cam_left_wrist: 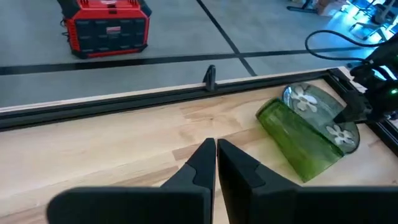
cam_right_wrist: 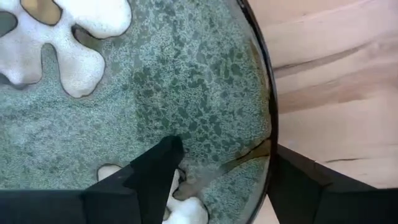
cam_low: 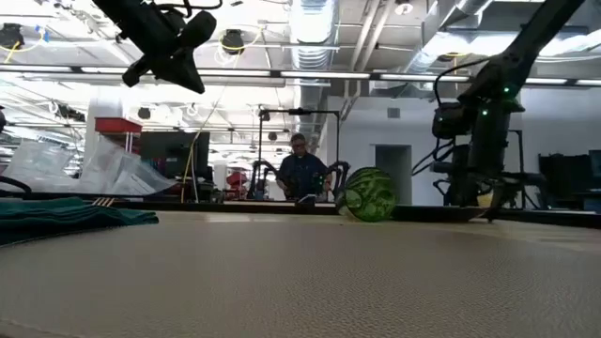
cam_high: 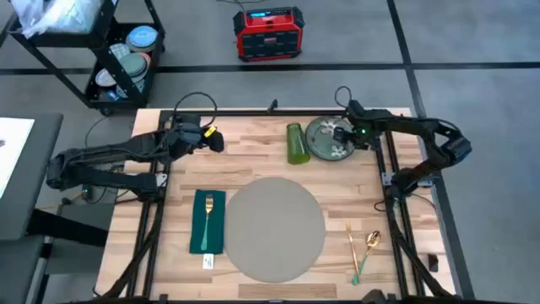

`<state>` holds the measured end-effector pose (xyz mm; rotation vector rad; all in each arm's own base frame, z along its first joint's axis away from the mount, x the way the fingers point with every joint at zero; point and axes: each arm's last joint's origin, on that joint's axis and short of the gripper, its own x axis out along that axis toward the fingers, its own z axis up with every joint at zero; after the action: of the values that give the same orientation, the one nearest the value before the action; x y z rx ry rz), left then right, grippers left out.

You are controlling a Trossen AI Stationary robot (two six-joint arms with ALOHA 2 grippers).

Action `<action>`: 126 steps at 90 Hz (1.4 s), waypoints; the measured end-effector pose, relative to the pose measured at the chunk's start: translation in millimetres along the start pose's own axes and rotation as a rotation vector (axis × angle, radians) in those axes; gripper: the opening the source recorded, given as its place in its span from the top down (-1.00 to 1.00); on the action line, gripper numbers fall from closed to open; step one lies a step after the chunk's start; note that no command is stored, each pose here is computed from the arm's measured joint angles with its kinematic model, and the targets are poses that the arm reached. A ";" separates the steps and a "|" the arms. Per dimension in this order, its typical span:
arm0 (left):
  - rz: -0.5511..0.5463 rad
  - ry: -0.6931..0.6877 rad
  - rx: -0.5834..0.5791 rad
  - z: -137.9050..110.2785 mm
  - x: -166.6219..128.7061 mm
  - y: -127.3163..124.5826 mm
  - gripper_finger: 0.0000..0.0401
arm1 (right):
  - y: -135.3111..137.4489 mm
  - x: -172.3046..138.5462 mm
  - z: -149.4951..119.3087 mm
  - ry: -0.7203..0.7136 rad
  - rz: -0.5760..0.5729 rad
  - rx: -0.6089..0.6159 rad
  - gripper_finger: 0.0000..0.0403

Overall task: Set table place
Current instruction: Put the green plate on the gray tablemat to the right of the green table napkin

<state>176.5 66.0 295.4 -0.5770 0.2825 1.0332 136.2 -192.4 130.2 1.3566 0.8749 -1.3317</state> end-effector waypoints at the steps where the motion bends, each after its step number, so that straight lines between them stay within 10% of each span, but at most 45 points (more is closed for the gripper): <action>1: 0.001 -0.001 0.001 0.1 0.1 0.1 1.00 | 0.1 0.1 0.1 -0.001 0.001 0.007 0.00; 42: 0.009 0.001 0.010 0.4 0.8 1.2 1.00 | 10.9 2.7 6.9 -0.045 0.127 -0.046 0.94; 126: 0.067 0.060 0.059 -5.6 0.7 8.0 1.00 | 41.7 -39.8 -55.0 0.047 0.347 -0.313 0.99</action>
<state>170.1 66.4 287.9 -0.5487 0.3865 1.0694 185.0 -143.6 170.1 1.2285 0.7976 -0.8610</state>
